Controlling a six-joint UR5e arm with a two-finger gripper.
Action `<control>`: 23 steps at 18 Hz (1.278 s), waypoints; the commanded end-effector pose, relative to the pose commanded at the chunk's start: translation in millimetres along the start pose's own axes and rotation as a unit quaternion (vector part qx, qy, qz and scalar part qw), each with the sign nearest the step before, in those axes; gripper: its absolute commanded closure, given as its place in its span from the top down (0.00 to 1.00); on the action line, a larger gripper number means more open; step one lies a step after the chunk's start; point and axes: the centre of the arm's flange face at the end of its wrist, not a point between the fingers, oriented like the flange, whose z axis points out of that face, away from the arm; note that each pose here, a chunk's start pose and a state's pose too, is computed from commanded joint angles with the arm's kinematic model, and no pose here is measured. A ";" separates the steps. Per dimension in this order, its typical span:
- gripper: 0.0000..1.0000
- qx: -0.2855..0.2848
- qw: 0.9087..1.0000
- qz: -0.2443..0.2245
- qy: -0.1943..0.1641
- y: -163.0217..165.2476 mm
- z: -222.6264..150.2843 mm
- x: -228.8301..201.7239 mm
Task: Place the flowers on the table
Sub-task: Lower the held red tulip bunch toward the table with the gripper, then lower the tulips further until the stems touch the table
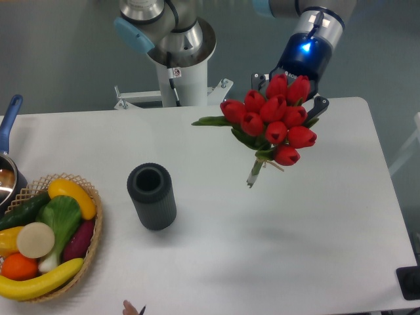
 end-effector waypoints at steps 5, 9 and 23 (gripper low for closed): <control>0.37 -0.107 0.993 0.015 -0.052 9.3 -4.9 7.7; 0.39 -0.227 0.969 0.049 -0.082 8.9 17.6 28.5; 0.38 -0.487 0.862 0.138 -0.033 103.0 126.4 17.2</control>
